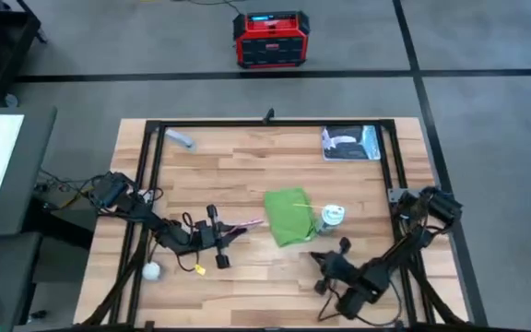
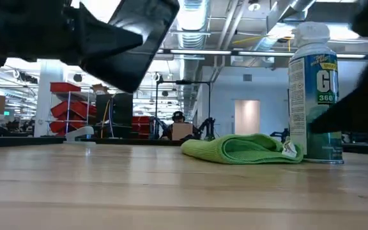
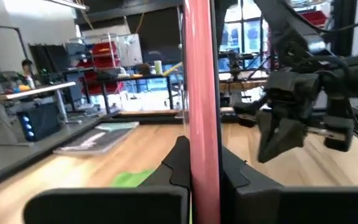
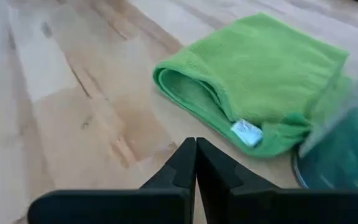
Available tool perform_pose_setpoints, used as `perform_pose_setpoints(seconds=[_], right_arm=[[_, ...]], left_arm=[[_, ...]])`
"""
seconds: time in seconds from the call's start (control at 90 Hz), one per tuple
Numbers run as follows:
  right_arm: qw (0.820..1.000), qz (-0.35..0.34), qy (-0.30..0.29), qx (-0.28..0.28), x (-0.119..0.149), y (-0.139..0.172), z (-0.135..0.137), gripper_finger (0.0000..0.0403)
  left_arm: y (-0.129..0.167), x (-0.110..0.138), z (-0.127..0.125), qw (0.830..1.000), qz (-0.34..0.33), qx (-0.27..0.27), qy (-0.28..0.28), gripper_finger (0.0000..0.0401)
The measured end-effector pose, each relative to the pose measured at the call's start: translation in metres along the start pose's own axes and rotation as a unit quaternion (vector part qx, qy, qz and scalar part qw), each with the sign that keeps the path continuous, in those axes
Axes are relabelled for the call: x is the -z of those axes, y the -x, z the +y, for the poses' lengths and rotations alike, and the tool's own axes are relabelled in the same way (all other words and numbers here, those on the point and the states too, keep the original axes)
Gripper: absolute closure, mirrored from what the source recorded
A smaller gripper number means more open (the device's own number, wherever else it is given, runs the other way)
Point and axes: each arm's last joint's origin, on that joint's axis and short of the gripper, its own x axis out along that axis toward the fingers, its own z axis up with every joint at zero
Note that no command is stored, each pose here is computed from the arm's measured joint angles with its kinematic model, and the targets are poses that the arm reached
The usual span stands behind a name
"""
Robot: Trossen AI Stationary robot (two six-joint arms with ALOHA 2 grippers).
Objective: Apply microfiber cloth
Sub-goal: Spray the cellphone using the cleaning bottle
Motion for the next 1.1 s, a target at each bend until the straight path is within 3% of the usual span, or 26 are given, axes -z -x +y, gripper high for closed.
perform_pose_setpoints(seconds=[0.344,0.522,0.689,0.878,1.1], right_arm=[[0.999,0.029,0.02,-0.004,-0.027,-0.044,-0.002,0.0394],[0.996,0.063,0.037,-0.044,-0.045,-0.057,0.004,0.0348],[0.992,0.055,0.094,-0.06,-0.061,-0.057,0.014,0.0304],[0.98,0.091,0.172,-0.029,-0.064,-0.053,0.011,0.0269],[0.973,0.109,0.204,-0.011,-0.063,-0.057,0.004,0.0231]], left_arm=[[0.004,0.004,0.003,1.0,0.007,0.011,-0.008,0.0399],[0.004,0.006,0.003,1.0,0.012,0.012,-0.011,0.0399],[0.004,0.007,0.003,1.0,0.017,0.013,-0.007,0.0399],[0.004,0.007,0.003,1.0,0.019,0.013,-0.008,0.0399],[0.005,0.008,0.003,1.0,0.023,0.014,-0.011,0.0399]])
